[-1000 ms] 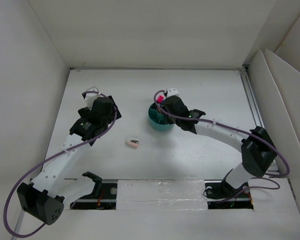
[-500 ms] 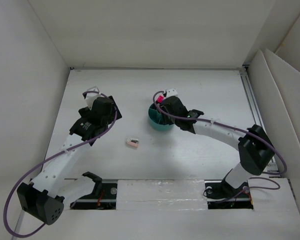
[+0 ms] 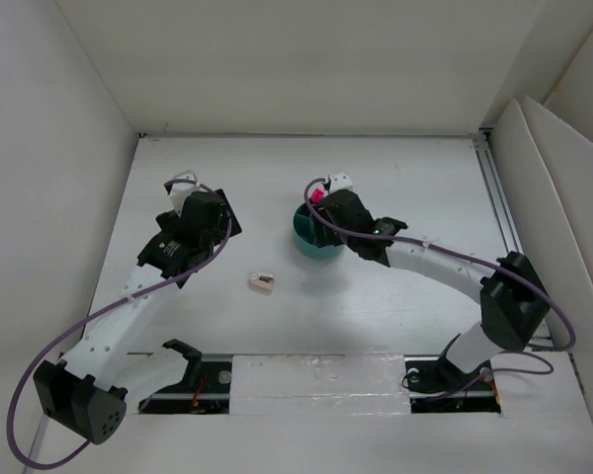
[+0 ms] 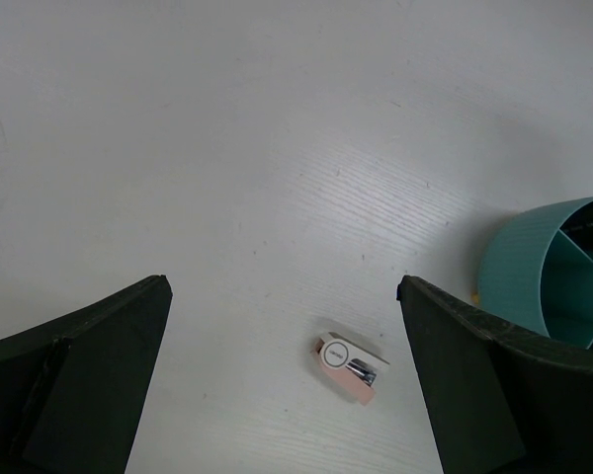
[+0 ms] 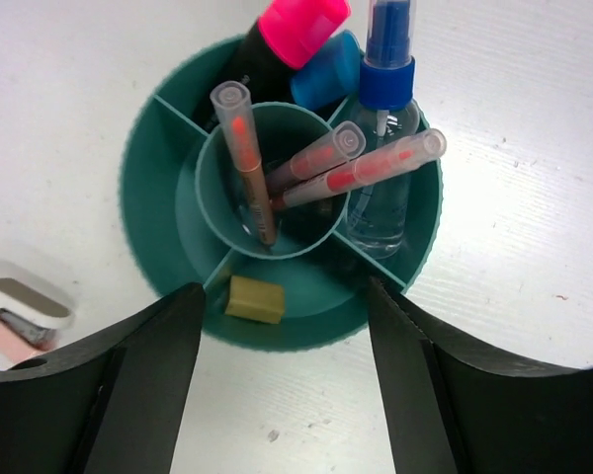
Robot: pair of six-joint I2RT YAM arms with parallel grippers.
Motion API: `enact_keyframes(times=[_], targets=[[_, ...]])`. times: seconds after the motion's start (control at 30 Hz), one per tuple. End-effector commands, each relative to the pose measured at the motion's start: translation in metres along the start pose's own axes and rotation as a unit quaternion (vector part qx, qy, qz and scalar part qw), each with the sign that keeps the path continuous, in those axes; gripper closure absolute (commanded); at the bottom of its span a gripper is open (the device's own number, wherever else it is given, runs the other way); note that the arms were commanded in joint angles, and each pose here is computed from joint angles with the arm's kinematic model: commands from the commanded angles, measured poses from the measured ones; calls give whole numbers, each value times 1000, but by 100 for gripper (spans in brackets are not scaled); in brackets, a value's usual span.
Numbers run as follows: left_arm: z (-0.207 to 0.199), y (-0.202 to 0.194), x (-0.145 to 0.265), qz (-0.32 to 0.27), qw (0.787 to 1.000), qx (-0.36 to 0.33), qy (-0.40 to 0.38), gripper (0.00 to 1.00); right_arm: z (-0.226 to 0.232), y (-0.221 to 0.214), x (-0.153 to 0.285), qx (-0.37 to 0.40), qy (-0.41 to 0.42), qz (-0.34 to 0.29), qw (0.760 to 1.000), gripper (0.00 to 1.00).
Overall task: Sort the stationery into containers
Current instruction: Place the stationery in the storage box.
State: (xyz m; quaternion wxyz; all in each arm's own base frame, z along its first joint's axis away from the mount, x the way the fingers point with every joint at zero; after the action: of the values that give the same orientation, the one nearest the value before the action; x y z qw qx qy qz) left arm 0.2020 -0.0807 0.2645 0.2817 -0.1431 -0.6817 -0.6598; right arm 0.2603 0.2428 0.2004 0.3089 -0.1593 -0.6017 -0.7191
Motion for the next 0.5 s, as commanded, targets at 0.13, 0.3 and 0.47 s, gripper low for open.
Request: enact_keyframes(times=[0.13, 0.3, 0.47], targets=[[-3, 3, 3, -4, 1000, 1, -27, 0, 11, 39, 63, -37, 5, -85, 996, 18], [-12, -7, 3, 33, 995, 76, -51, 0, -1, 51, 106, -43, 0, -112, 993, 12], [-28, -47, -9, 101, 976, 167, -100, 0, -19, 54, 137, -58, 3, -139, 989, 8]])
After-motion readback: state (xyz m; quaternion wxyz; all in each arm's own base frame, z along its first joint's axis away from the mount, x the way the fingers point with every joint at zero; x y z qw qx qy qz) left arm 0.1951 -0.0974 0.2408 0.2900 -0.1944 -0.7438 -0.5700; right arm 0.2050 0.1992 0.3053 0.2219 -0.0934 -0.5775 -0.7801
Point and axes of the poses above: each gripper's point midway between its finger pads, its own x axis back along the fingers, its own z axis along the line the jaws close on, y = z × x, the point moved 10 cm from there along x, back along the fingers, and after that the axes turned 15 degrees about -x, right-handed, at the moved point
